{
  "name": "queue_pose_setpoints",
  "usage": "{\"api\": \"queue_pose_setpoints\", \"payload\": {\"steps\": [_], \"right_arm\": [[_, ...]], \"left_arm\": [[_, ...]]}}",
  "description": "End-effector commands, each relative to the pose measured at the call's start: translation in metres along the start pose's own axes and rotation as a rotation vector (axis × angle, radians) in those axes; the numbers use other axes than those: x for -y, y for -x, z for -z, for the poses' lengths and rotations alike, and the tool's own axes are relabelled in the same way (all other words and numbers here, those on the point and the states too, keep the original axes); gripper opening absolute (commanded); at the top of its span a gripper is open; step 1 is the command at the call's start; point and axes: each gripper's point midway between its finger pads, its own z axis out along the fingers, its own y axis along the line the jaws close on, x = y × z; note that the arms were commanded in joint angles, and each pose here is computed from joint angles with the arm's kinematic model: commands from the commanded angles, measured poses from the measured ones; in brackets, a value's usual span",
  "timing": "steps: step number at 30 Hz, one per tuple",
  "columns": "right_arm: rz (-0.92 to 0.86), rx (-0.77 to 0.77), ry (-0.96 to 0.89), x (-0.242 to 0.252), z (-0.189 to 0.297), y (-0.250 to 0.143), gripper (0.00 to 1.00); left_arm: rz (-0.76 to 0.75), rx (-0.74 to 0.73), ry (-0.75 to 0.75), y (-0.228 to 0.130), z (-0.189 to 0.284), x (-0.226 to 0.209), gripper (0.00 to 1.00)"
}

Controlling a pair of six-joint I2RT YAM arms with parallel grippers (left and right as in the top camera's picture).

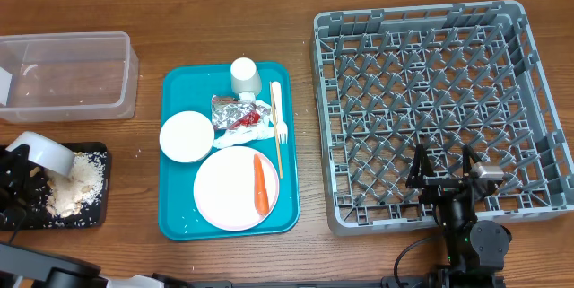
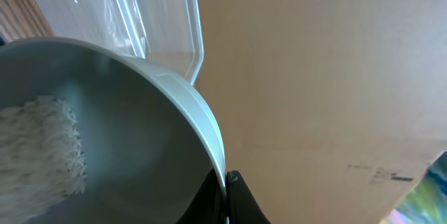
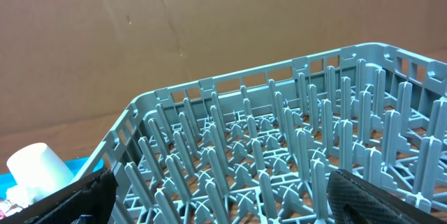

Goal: Sort waste into correct bins and load items into the dishwasher rack
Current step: 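Tilt the grey bowl with the left gripper to pour rice onto the black tray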

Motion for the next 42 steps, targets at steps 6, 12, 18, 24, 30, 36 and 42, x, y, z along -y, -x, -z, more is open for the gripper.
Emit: {"api": "queue_pose_setpoints", "payload": {"steps": [6,12,18,24,30,36,42], "right_arm": [[0.008,0.007,-0.013,0.003,0.000,-0.001,1.00],[0.008,0.007,-0.014,0.003,0.000,-0.001,1.00],[0.008,0.007,-0.013,0.003,0.000,-0.001,1.00],[0.008,0.007,-0.013,0.003,0.000,-0.001,1.00],[0.008,0.007,-0.013,0.003,0.000,-0.001,1.00],[0.008,0.007,-0.013,0.003,0.000,-0.001,1.00],[0.008,0.007,-0.013,0.003,0.000,-0.001,1.00]], "left_arm": [[0.133,-0.017,-0.063,0.006,0.000,-0.015,0.04],[0.154,-0.033,-0.136,0.009,0.003,-0.014,0.04],[0.119,-0.032,-0.149,0.012,0.004,-0.011,0.04],[0.102,-0.046,-0.189,0.013,0.005,-0.004,0.04],[0.103,-0.054,-0.197,0.011,0.004,-0.002,0.04],[0.021,-0.057,-0.200,0.004,0.003,0.010,0.04],[-0.158,-0.047,-0.179,-0.014,0.007,0.054,0.04]]}}
